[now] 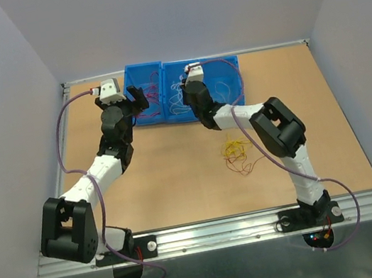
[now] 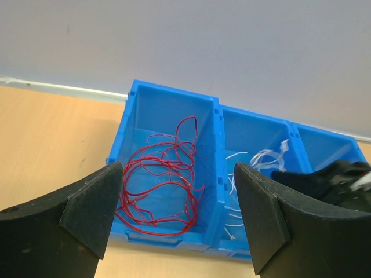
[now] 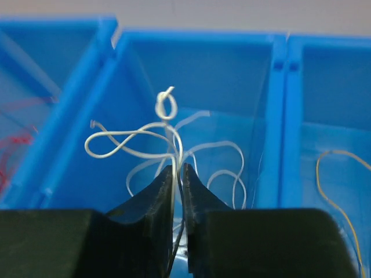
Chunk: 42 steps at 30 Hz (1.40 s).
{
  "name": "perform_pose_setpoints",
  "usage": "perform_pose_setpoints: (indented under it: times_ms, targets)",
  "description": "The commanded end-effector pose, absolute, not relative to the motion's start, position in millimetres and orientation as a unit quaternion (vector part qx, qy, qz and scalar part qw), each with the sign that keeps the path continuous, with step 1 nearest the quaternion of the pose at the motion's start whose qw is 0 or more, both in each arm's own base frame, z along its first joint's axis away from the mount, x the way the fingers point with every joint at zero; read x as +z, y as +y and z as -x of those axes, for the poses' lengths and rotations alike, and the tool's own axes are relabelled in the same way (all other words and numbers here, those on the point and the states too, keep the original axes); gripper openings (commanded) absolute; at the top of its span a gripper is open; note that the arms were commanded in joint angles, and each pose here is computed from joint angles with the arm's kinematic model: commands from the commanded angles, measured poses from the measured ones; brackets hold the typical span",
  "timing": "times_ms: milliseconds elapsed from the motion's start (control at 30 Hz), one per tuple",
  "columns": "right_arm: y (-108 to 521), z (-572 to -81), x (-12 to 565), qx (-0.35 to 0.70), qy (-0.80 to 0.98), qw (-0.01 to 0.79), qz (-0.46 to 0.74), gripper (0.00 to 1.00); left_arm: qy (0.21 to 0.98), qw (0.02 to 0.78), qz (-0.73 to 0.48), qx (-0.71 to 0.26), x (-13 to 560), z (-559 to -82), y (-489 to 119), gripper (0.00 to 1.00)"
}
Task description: Untangle the cables
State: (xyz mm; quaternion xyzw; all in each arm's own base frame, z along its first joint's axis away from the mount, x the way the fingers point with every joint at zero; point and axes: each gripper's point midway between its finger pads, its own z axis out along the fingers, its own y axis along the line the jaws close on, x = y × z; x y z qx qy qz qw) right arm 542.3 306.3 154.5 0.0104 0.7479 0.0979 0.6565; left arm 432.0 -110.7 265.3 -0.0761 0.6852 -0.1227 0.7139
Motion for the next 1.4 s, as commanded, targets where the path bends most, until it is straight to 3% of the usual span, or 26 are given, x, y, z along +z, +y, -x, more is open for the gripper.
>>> perform_pose_setpoints:
  times_ms: [0, 33, 67, 133, 300, 433, 467, 533, 567, 700, 967, 1133, 1233, 1333, 1367]
  targets:
    - [313, -543, 170, 0.059, 0.750, 0.658, -0.001, 0.27, 0.660, 0.737, 0.072, -0.126, 282, -433, -110, 0.89]
    - [313, -542, 173, 0.061, 0.750, 0.659, 0.000, 0.37, 0.661, 0.737, 0.071, -0.124, 282, -433, -110, 0.88]
    - [313, -539, 189, 0.069, 0.743, 0.666, -0.003, 0.58, 0.660, 0.737, 0.071, -0.125, 282, -432, -110, 0.88]
    - [310, -533, 202, 0.076, 0.739, 0.669, -0.004, 0.66, 0.659, 0.739, 0.067, -0.126, 283, -431, -111, 0.89]
    - [290, -497, 261, 0.107, 0.721, 0.684, -0.014, 0.74, 0.662, 0.731, -0.008, -0.164, 281, -425, -137, 0.91]
    - [270, -456, 265, 0.128, 0.733, 0.668, 0.000, 0.82, 0.662, 0.719, -0.072, -0.196, 276, -421, -161, 0.96]
    - [260, -442, 238, 0.113, 0.757, 0.643, 0.012, 0.82, 0.663, 0.716, -0.084, -0.201, 274, -420, -165, 0.97]
    - [243, -418, 246, 0.123, 0.756, 0.643, 0.004, 0.82, 0.662, 0.704, -0.129, -0.224, 269, -415, -182, 0.97]
    - [231, -404, 219, 0.114, 0.771, 0.626, 0.003, 0.89, 0.661, 0.699, -0.143, -0.233, 268, -412, -188, 0.98]
    - [203, -367, 191, 0.109, 0.790, 0.603, -0.002, 0.90, 0.662, 0.692, -0.168, -0.235, 262, -411, -198, 0.99]
    - [188, -314, 126, 0.149, 0.830, 0.538, -0.008, 0.96, 0.696, 0.627, -0.248, -0.246, 223, -415, -237, 0.99]
    - [189, -308, 77, 0.129, 0.865, 0.485, -0.002, 0.96, 0.712, 0.603, -0.267, -0.243, 205, -420, -249, 0.98]
    - [191, -305, 45, 0.110, 0.887, 0.449, 0.007, 0.91, 0.714, 0.595, -0.284, -0.238, 198, -418, -256, 0.98]
    - [196, -299, 33, 0.112, 0.896, 0.428, 0.024, 0.60, 0.708, 0.584, -0.313, -0.245, 195, -408, -269, 0.98]
    - [199, -297, 35, 0.121, 0.895, 0.429, 0.027, 0.40, 0.704, 0.581, -0.324, -0.249, 195, -404, -274, 0.97]
